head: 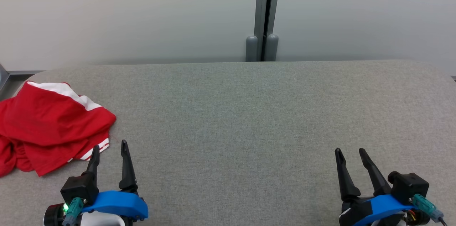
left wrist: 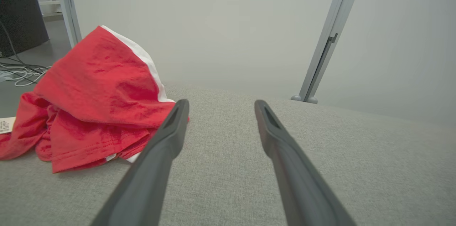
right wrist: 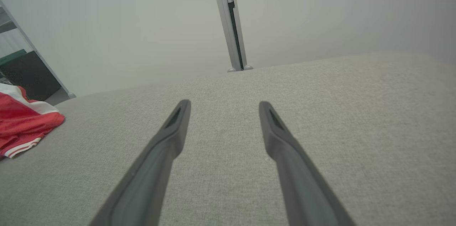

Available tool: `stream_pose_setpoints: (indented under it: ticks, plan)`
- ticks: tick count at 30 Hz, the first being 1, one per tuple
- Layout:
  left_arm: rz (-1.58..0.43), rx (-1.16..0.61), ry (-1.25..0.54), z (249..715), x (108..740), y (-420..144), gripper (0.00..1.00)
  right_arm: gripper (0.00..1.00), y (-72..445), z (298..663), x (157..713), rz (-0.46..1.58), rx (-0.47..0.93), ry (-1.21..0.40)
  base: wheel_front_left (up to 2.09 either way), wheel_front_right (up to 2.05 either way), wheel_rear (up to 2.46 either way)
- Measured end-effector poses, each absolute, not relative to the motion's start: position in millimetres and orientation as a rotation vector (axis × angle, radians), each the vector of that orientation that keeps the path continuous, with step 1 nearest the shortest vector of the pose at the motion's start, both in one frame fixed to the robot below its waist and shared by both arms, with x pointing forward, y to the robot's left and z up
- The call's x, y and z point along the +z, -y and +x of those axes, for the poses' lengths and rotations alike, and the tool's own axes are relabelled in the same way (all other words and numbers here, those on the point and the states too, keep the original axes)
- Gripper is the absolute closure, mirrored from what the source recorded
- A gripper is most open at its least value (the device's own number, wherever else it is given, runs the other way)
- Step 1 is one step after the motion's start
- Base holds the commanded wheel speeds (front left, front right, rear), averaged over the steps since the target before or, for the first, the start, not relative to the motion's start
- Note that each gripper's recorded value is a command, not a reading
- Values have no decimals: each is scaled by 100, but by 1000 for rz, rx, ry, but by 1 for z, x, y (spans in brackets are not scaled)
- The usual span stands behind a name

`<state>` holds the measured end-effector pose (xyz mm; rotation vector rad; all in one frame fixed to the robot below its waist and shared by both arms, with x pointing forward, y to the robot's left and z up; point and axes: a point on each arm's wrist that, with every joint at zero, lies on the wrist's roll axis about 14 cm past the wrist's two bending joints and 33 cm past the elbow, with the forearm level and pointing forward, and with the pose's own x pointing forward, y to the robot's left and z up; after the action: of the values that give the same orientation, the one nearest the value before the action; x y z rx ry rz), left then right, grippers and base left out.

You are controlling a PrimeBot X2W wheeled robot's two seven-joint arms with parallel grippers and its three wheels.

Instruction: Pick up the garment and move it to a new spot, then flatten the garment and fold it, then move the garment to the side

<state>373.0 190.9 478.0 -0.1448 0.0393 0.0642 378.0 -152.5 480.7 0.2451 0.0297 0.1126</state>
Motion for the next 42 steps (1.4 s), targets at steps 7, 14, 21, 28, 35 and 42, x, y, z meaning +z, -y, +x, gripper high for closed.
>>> stream_pose_setpoints:
  ticks: [7,14,21,28,35,42]
  plan:
    - [-100,59,-40,372,476,-191,0,0,149,378,481,201,129,-23,0,0,0]
    - [-67,63,-50,370,471,-193,0,0,147,377,480,149,145,-21,0,0,0]
    - [-33,50,-60,371,466,-191,0,0,144,377,479,106,158,-16,0,0,0]
    - [-28,46,-82,371,458,-191,0,0,146,376,476,88,155,-22,0,0,0]
    - [-50,50,-87,371,457,-192,0,0,150,375,470,138,133,-42,0,0,0]
    - [-49,50,-82,371,458,-192,0,0,157,377,470,166,109,-43,0,0,0]
